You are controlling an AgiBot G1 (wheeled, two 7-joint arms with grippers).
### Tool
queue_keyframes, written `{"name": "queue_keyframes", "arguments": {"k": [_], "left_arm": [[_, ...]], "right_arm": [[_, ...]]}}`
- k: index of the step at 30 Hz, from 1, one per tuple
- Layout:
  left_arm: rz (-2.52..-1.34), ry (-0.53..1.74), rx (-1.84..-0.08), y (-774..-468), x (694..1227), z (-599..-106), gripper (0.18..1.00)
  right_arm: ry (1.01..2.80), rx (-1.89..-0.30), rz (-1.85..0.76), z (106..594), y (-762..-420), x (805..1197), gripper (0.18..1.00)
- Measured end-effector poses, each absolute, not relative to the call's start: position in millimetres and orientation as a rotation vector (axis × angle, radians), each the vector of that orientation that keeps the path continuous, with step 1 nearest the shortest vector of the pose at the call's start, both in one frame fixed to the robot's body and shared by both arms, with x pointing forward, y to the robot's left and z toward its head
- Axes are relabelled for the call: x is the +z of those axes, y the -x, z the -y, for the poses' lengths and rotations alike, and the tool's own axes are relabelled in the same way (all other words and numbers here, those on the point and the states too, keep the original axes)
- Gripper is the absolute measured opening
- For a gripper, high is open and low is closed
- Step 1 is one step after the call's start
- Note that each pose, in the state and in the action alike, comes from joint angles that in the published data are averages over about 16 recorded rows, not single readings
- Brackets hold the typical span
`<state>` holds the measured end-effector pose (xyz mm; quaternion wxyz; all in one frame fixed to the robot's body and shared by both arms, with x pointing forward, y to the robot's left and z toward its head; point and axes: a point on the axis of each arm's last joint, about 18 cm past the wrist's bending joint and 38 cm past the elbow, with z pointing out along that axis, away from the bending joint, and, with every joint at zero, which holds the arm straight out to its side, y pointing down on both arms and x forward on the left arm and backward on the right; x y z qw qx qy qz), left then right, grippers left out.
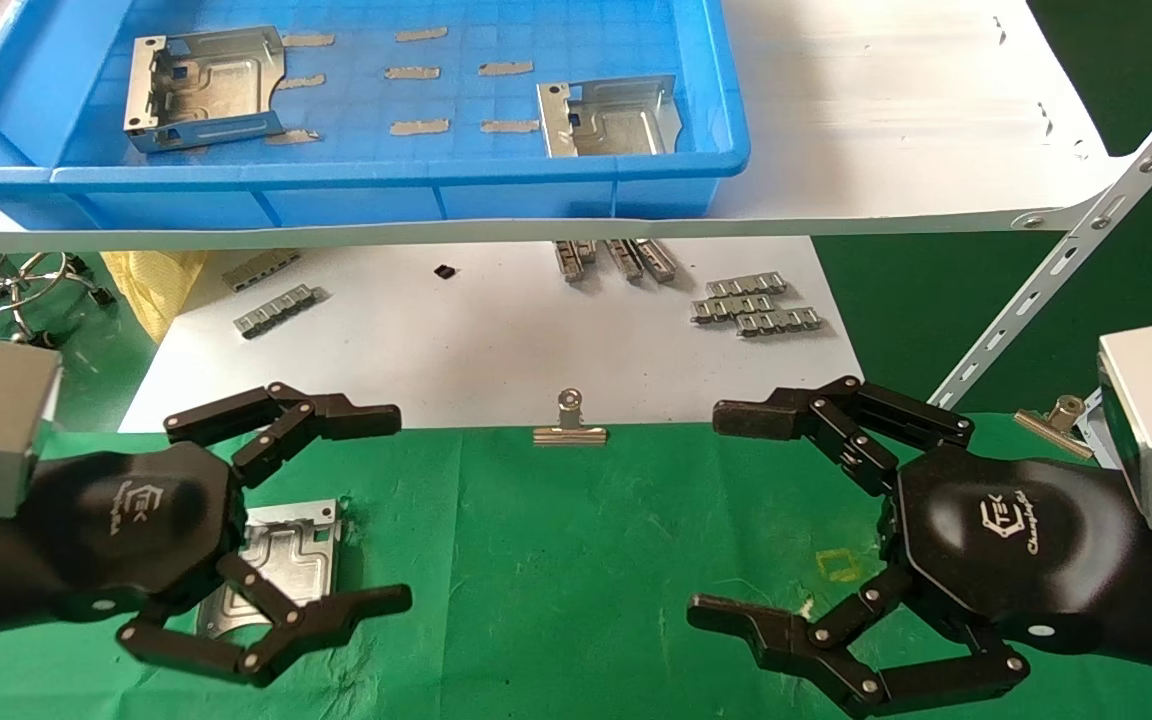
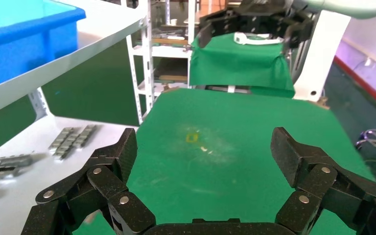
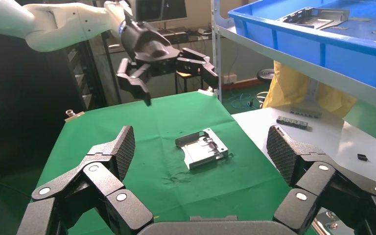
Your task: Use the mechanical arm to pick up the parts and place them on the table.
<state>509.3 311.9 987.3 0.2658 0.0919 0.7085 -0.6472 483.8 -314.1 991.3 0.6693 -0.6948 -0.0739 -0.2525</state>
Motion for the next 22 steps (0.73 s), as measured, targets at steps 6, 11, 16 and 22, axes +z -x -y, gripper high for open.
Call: {"name": "queue_keyframes", "arguments": {"k": [6, 11, 16, 22], "left_arm": [[-1.917, -0.263, -1.775, -493, 990, -306, 1.001], [-1.921, -0.276, -1.79, -481, 991, -302, 1.001], [-1.924, -0.284, -1.797, -474, 992, -300, 1.001], [-1.925, -0.29, -1.799, -470, 992, -298, 1.001]], "right_arm": [[1.566, -0.569, 0.167, 314, -484, 991, 1.001], [1.566, -0.569, 0.167, 314, -484, 991, 1.001], [1.566, -0.569, 0.166, 314, -484, 991, 1.001], [1.566, -0.569, 0.166, 314, -484, 991, 1.001]]}}
